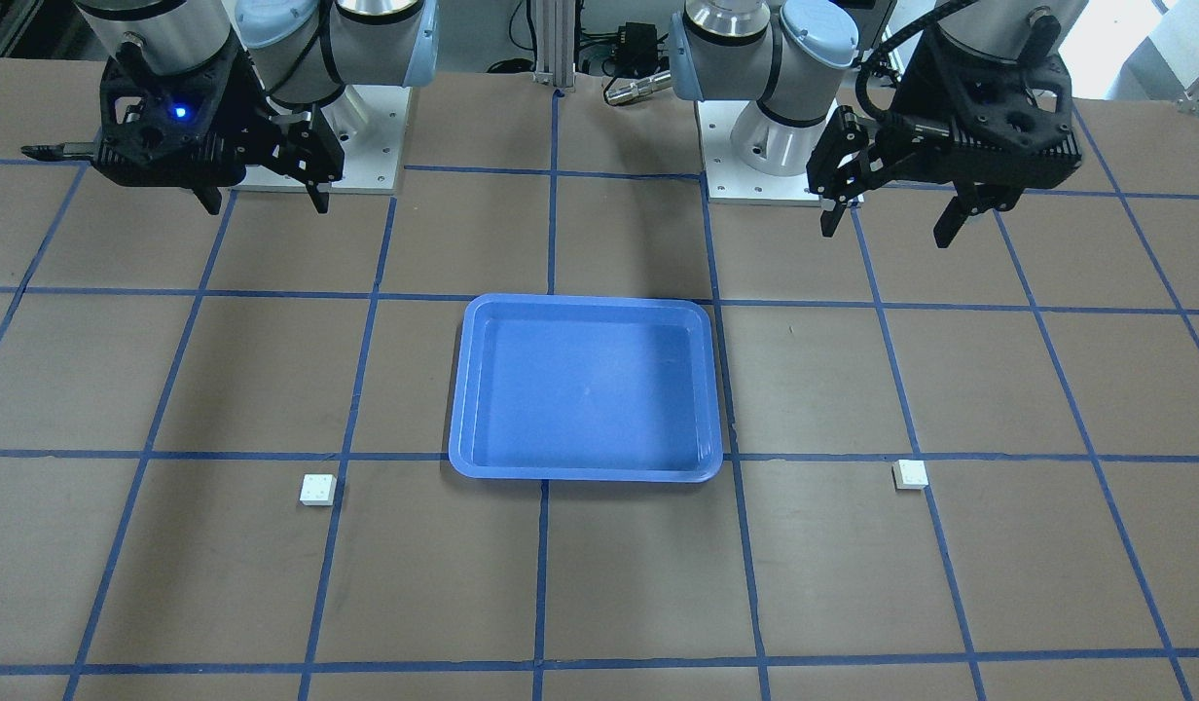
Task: Assemble white blocks and place on blue tray
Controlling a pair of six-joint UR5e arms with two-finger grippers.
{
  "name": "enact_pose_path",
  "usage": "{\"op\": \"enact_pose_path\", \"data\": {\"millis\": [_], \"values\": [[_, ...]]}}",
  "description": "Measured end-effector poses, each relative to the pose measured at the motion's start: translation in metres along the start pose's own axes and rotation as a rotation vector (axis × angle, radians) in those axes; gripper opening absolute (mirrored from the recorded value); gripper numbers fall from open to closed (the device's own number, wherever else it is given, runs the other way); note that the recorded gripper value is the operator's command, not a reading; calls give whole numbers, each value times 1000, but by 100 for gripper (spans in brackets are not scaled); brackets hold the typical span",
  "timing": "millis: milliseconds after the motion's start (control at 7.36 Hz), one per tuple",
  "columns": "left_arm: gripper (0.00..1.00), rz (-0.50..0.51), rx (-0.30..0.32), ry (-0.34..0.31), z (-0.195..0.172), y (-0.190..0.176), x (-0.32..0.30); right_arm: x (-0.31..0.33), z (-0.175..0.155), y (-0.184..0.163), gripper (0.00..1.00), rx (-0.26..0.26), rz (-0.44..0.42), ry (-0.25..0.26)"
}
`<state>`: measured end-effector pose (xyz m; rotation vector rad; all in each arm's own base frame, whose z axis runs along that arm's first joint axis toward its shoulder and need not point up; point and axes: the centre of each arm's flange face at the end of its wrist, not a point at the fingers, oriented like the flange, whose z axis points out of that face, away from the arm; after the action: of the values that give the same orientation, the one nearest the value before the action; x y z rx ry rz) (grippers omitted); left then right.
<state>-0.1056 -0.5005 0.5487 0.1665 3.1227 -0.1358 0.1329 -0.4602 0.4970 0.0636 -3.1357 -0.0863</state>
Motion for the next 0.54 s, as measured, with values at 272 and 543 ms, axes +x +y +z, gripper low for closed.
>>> {"op": "enact_pose_path", "data": {"millis": [272, 543], "values": [[100, 0, 0, 0, 0, 0, 0, 0, 1, 0, 100, 0, 0, -1], [100, 0, 0, 0, 0, 0, 0, 0, 1, 0, 100, -3, 3, 0]]}}
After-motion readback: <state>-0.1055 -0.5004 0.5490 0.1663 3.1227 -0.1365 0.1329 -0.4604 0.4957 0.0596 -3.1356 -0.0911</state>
